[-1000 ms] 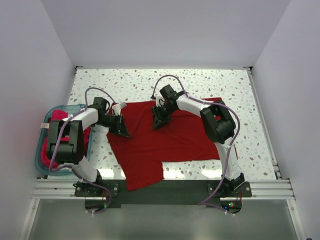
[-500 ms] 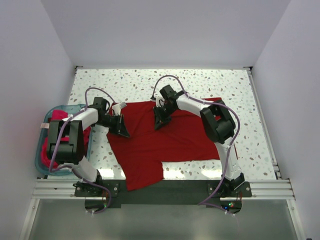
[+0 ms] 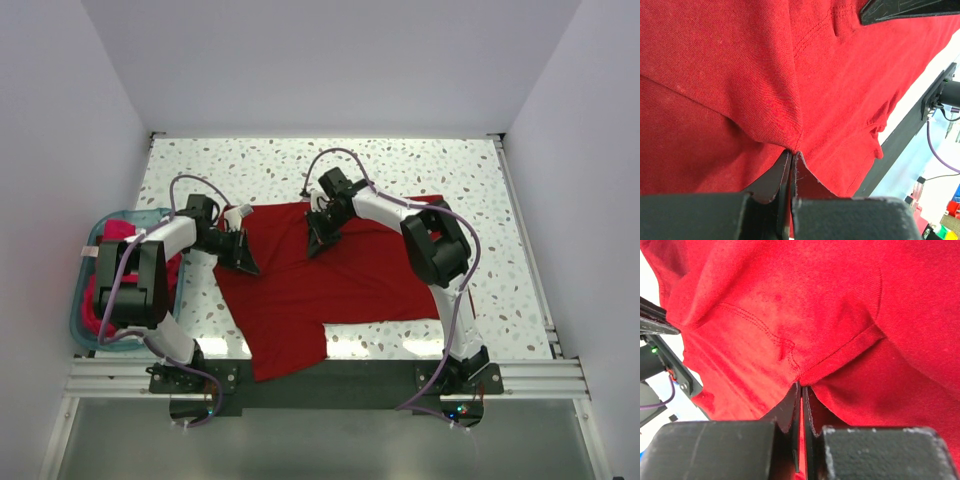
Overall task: Fold and stack the t-shirts
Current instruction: Fold the tshirt
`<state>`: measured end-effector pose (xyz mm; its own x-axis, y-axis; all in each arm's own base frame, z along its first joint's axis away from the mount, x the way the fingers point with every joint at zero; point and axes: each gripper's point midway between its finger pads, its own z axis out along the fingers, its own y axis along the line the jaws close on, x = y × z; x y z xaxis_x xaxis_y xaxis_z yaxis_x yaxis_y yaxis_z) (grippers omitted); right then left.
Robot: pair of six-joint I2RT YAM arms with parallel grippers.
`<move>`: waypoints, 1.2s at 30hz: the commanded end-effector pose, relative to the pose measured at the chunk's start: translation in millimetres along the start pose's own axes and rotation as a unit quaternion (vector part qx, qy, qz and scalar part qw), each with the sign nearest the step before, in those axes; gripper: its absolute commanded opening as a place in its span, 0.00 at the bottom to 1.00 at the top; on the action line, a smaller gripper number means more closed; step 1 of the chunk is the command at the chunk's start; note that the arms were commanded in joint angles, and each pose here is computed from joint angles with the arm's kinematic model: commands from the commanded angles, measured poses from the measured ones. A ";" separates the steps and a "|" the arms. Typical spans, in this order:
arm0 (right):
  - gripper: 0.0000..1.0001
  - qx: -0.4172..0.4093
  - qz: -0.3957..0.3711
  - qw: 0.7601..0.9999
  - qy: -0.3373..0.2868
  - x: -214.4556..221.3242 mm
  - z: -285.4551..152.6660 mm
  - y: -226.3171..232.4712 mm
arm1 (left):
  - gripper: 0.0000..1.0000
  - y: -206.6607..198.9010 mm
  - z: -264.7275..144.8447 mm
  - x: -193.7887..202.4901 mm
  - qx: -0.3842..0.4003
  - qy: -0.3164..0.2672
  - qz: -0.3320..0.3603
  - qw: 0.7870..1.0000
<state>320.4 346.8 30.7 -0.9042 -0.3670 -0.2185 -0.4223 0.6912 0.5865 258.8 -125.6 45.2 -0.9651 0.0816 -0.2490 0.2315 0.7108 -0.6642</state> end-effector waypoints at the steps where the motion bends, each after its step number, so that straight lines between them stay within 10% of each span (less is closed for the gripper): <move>1: 0.00 -0.028 -0.021 0.999 -0.030 -17.1 -24.5 30.4 | 0.00 -7.8 -8.5 -7.6 0.001 -0.016 0.021 1.000; 36: 0.00 0.048 -0.047 0.997 0.028 13.7 -32.7 -11.1 | 0.00 -4.1 3.4 14.5 -0.021 0.053 0.027 0.998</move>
<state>312.1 319.9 35.0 -0.8691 -0.4537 -0.1972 -0.4855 0.7058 0.5158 247.3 -126.1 42.3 -0.9560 0.1873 -0.2256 0.2889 0.7336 -0.6151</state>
